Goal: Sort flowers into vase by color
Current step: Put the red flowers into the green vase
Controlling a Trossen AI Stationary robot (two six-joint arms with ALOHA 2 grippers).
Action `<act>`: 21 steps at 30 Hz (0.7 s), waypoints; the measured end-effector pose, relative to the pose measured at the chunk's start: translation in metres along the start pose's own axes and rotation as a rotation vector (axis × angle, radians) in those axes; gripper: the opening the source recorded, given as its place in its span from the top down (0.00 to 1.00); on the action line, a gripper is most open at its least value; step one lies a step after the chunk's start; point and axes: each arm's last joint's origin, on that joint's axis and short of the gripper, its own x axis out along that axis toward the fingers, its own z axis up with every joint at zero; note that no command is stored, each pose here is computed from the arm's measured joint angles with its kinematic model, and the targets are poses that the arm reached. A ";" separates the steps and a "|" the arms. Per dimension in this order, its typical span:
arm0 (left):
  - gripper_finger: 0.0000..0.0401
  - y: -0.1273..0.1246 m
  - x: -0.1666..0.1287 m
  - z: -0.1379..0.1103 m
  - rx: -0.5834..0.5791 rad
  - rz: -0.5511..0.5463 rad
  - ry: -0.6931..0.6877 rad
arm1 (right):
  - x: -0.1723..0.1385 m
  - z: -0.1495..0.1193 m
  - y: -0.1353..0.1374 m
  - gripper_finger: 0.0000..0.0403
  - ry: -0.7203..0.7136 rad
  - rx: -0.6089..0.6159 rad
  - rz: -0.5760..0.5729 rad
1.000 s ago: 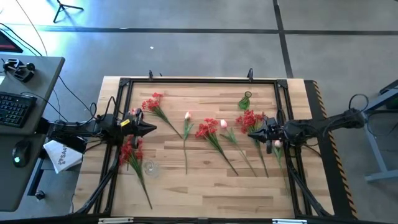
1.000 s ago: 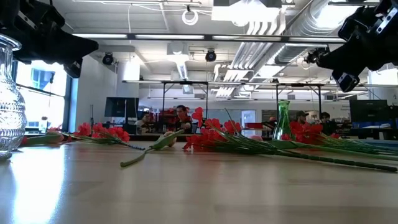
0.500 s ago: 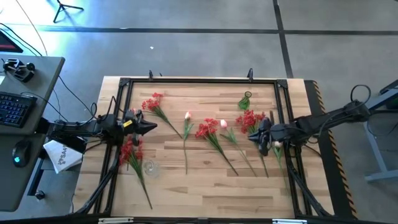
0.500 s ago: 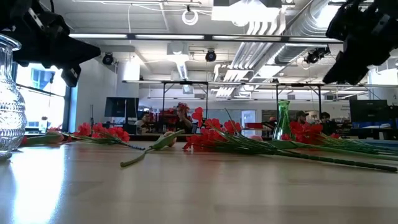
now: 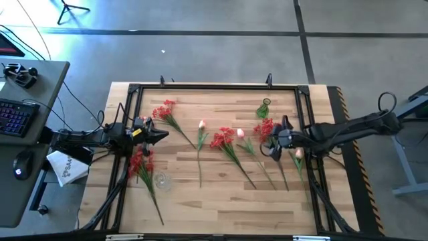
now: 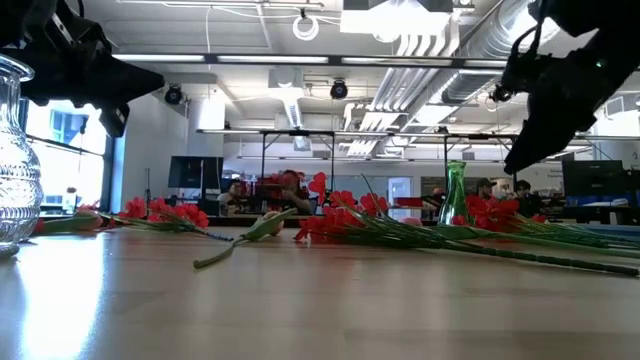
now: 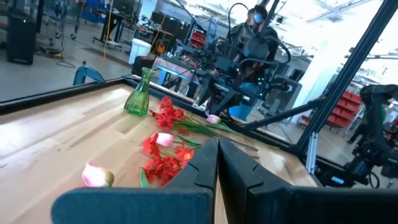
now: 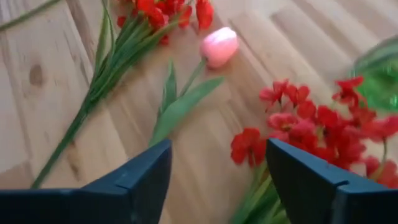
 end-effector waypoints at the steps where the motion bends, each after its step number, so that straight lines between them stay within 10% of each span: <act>1: 1.00 0.000 0.000 0.000 0.000 0.000 0.002 | -0.003 0.004 0.000 0.33 0.035 0.006 0.001; 10: 1.00 0.000 0.000 0.000 0.048 0.005 0.003 | -0.021 0.043 0.004 0.32 0.226 0.103 -0.065; 21: 1.00 0.001 0.000 -0.002 0.153 0.011 0.014 | 0.029 -0.002 -0.002 0.38 0.581 0.424 -0.249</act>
